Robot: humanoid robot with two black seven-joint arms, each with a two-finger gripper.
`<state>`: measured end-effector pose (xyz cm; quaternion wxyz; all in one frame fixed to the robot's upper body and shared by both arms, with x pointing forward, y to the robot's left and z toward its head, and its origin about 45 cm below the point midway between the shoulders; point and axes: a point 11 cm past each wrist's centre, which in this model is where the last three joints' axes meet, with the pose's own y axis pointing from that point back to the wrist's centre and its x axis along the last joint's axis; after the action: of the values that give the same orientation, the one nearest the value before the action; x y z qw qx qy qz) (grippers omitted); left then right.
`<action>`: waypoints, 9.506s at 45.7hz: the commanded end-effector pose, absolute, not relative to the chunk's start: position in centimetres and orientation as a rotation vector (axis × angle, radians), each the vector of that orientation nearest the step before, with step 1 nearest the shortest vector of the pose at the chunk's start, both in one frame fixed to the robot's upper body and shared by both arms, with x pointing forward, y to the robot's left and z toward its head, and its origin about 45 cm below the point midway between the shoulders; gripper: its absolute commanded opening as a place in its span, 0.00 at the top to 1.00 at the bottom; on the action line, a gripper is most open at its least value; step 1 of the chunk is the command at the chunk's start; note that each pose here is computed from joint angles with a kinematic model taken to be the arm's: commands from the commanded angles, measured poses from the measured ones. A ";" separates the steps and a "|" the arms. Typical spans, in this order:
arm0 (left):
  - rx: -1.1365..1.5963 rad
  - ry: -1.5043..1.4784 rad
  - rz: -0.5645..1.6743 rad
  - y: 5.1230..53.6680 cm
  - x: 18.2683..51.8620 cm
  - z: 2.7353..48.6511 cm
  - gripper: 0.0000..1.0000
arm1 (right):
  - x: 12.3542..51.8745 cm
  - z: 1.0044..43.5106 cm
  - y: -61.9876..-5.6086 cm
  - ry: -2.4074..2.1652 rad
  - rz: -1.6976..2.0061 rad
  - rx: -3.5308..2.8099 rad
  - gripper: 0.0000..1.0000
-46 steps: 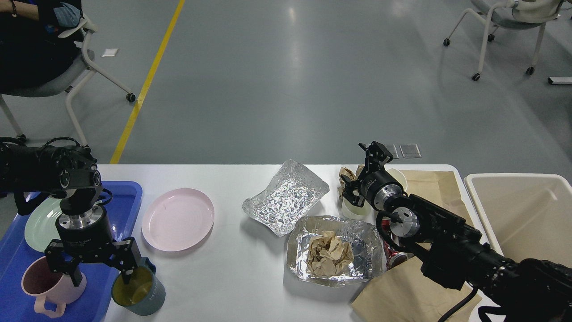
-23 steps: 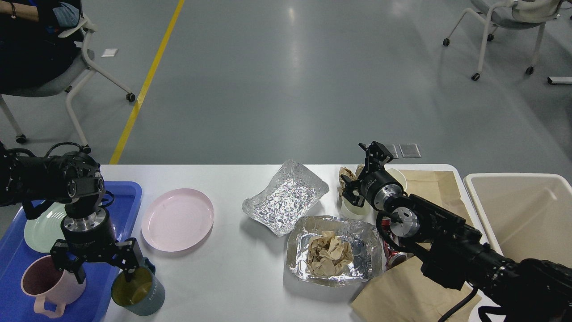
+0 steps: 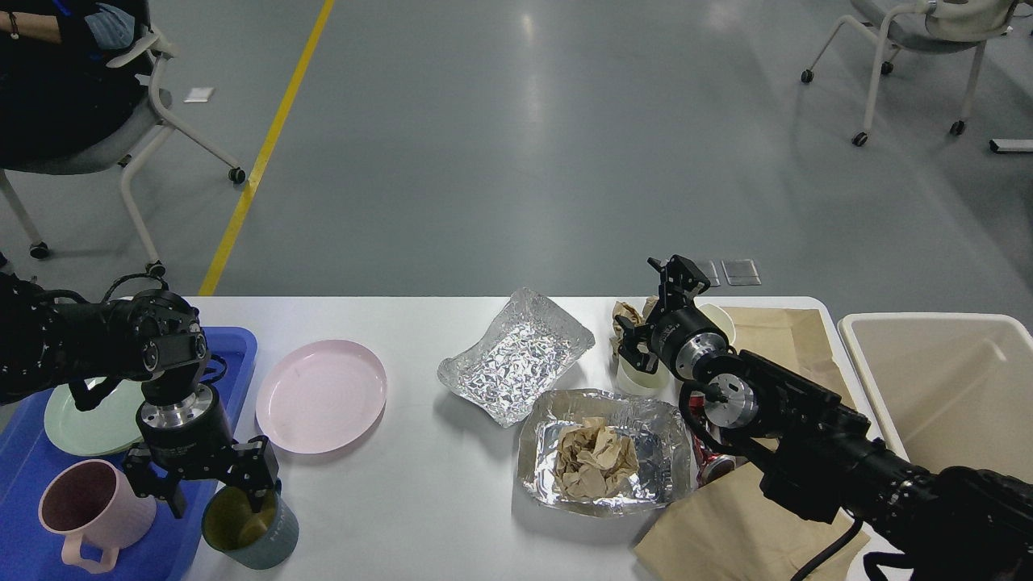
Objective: Tidy desktop
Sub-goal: 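Close the left gripper on the olive-green mug, then lift the mug and set it on the blue tray corner, then open the left gripper and withdraw it from the mug, then move the left gripper to the rim of the pink plate, then grip the pink plate rim with the left gripper and lift it, then carry the pink plate over the tray and lower onto green plate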
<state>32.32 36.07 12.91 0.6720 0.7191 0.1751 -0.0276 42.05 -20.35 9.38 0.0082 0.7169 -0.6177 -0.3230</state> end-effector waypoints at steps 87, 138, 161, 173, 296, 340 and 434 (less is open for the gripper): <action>1.575 0.402 0.637 54.2 34.7 24.7 1.00 | 42.1 9.4 -20.4 -1.931 -1.010 2.241 0.00; 1.708 0.578 0.653 60.1 27.2 18.1 0.98 | 42.1 9.4 -20.4 -1.931 -1.010 2.241 0.00; 1.720 0.588 0.603 59.2 26.8 16.3 0.81 | 42.1 9.4 -20.4 -1.931 -1.010 2.241 0.00; 1.733 0.590 0.593 59.3 26.7 16.4 0.49 | 42.1 9.4 -20.4 -1.931 -1.010 2.241 0.00; 1.475 0.286 0.442 36.9 38.7 10.5 0.09 | 42.1 9.4 -20.4 -1.931 -1.010 2.241 0.00; 1.515 0.321 0.542 36.8 38.0 8.5 0.31 | 42.1 9.4 -20.4 -1.931 -1.010 2.241 0.00; 1.390 0.477 0.856 53.8 36.3 22.1 1.00 | 42.1 9.4 -20.4 -1.931 -1.010 2.241 0.00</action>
<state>38.35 52.53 24.18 0.6735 0.6032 0.1848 0.3851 42.05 -20.34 9.38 0.0081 0.7170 -0.6177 -0.3231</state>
